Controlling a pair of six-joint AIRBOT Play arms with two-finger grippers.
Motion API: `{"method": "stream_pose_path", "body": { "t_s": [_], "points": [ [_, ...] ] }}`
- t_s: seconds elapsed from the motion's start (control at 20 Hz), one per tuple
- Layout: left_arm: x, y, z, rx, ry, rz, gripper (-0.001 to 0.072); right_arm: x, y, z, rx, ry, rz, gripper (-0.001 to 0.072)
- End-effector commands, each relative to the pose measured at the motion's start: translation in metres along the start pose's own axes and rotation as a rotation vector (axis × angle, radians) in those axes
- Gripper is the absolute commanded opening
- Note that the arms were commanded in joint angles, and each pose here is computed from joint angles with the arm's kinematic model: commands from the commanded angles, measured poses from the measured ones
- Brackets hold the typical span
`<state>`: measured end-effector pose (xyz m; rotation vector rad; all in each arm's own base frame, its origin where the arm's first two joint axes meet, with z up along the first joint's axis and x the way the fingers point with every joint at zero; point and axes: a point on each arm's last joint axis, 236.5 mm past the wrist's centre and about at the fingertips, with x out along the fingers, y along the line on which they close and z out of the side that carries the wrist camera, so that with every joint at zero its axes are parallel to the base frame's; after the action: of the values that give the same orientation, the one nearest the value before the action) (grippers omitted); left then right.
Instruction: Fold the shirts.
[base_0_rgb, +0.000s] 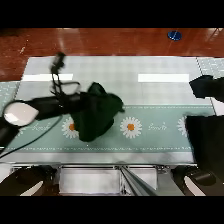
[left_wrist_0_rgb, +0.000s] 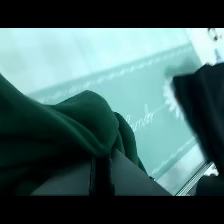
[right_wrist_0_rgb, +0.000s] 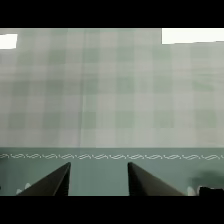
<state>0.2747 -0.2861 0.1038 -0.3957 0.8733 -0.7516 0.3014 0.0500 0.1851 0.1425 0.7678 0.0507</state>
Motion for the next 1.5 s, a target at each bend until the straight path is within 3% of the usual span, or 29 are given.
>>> {"method": "stream_pose_path", "body": {
  "t_s": [0.0, 0.05, 0.1, 0.2, 0.35, 0.45, 0.55, 0.65, 0.75, 1.0, 1.15, 1.45],
  "points": [
    [0.044, 0.017, -0.060, -0.017, 0.160, 0.034, 0.0035, 0.022, -0.005, -0.024, 0.013, 0.080, -0.019, 0.0413],
    [0.056, 0.019, -0.075, -0.023, 0.213, 0.040, 0.0221, 0.031, -0.006, -0.034, 0.021, 0.110, -0.028, 0.0413],
    [0.064, 0.018, -0.090, -0.013, 0.271, 0.041, 0.0492, 0.041, -0.008, -0.041, 0.036, 0.133, -0.034, 0.0413],
    [0.072, 0.016, -0.096, -0.006, 0.339, 0.036, 0.0507, 0.063, 0.000, -0.049, 0.101, 0.143, -0.007, 0.0413],
    [0.045, 0.008, -0.041, 0.036, 0.317, 0.000, 0.0507, 0.074, 0.004, -0.027, 0.106, 0.072, 0.012, 0.0413],
    [0.003, 0.024, 0.008, 0.068, 0.256, 0.042, 0.0507, 0.057, -0.029, 0.004, 0.125, -0.001, -0.077, 0.0413],
    [-0.046, 0.069, 0.051, 0.059, 0.136, 0.174, 0.0506, 0.038, -0.085, 0.020, 0.157, -0.035, -0.223, 0.0413],
    [-0.086, 0.124, 0.070, -0.030, 0.038, 0.306, 0.0506, 0.030, -0.136, -0.002, 0.219, 0.036, -0.344, 0.0413],
    [-0.094, 0.172, 0.051, -0.246, 0.025, 0.332, 0.0506, 0.043, -0.152, -0.042, 0.302, 0.138, -0.346, 0.0413],
    [-0.035, 0.203, -0.052, -0.576, 0.296, 0.116, 0.0506, 0.113, -0.060, -0.116, 0.371, 0.266, 0.034, 0.0413],
    [-0.004, 0.197, -0.053, -0.657, 0.312, -0.062, 0.0506, 0.121, -0.024, -0.139, 0.306, 0.323, 0.109, 0.0413],
    [0.020, 0.181, -0.070, -0.654, 0.382, -0.206, 0.0506, 0.120, 0.010, -0.146, 0.266, 0.346, 0.164, 0.0412]
  ]
}}
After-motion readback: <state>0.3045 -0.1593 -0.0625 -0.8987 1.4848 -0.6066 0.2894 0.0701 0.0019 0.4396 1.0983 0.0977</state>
